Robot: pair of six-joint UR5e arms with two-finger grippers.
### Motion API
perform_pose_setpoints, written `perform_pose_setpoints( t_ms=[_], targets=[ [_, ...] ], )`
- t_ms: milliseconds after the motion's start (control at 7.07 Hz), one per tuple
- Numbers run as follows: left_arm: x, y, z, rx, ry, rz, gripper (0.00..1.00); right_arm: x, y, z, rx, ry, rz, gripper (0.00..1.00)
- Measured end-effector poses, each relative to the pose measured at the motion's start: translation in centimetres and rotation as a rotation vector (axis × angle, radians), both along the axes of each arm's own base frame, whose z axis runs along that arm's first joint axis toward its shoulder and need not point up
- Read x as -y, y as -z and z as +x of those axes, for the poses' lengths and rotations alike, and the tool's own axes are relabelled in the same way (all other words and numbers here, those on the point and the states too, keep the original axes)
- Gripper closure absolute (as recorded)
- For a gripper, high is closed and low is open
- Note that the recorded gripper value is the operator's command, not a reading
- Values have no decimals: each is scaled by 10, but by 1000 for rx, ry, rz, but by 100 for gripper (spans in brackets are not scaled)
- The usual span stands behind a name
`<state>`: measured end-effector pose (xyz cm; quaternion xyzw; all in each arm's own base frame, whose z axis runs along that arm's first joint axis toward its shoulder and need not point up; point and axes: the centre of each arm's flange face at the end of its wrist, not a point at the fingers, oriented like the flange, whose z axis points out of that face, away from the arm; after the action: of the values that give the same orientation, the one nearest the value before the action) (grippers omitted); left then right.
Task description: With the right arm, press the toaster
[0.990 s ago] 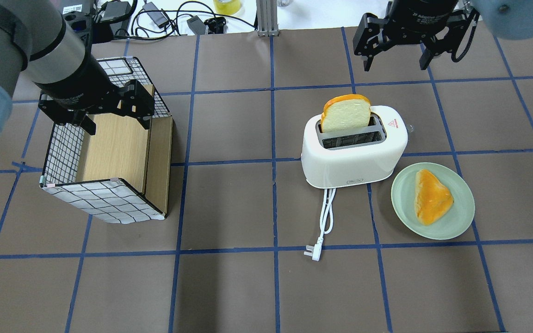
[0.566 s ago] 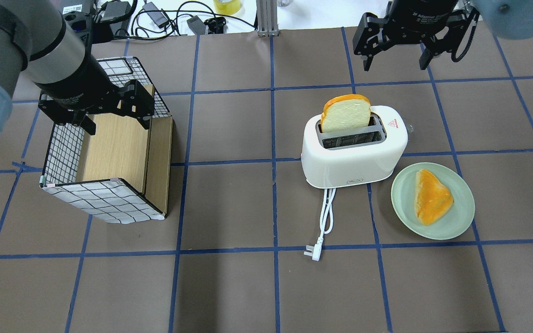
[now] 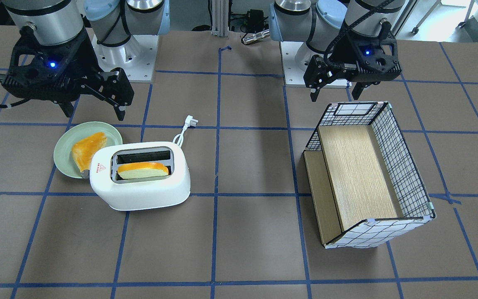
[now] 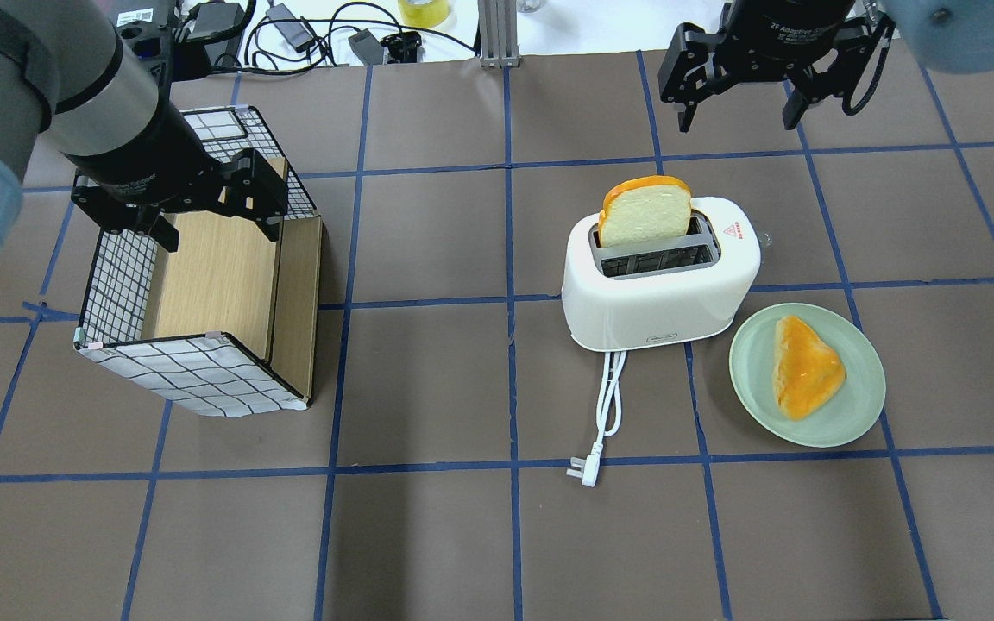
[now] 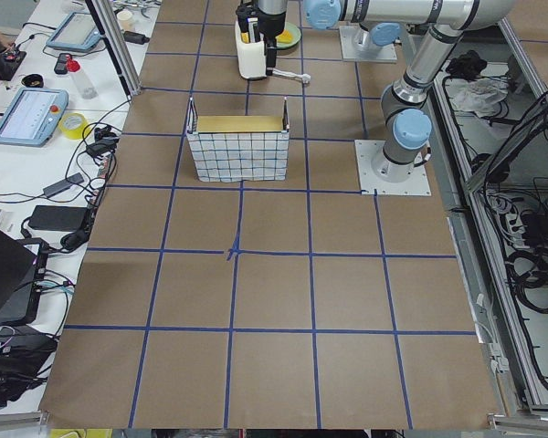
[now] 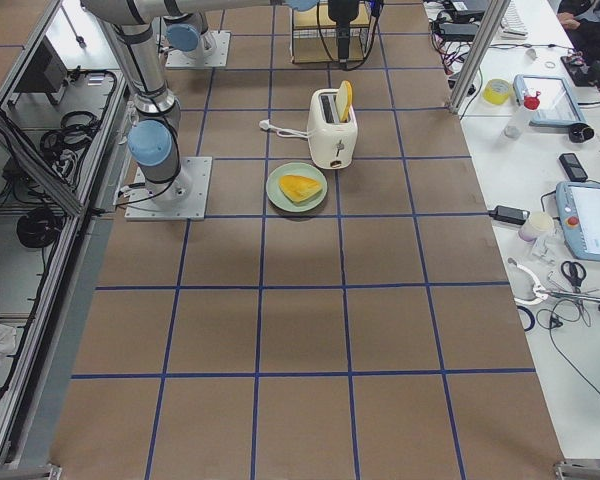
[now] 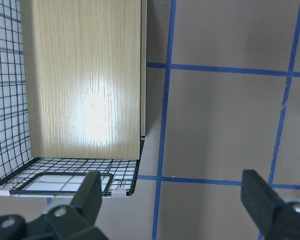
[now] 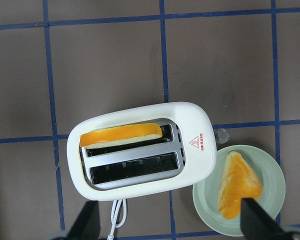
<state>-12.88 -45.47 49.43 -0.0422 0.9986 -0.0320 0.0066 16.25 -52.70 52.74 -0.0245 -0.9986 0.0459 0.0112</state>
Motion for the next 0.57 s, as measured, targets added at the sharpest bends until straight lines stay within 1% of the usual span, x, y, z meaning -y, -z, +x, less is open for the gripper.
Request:
perform_pose_setpoints(
  t_ms=[141, 283, 566],
  targets=[
    [0, 0, 0, 0, 0, 0, 0, 1, 1, 0, -3, 0, 0, 57],
    [0, 0, 0, 0, 0, 0, 0, 2, 2, 0, -5, 0, 2, 100],
    [0, 0, 0, 0, 0, 0, 0, 1, 1, 0, 1, 7, 2, 100]
  ],
)
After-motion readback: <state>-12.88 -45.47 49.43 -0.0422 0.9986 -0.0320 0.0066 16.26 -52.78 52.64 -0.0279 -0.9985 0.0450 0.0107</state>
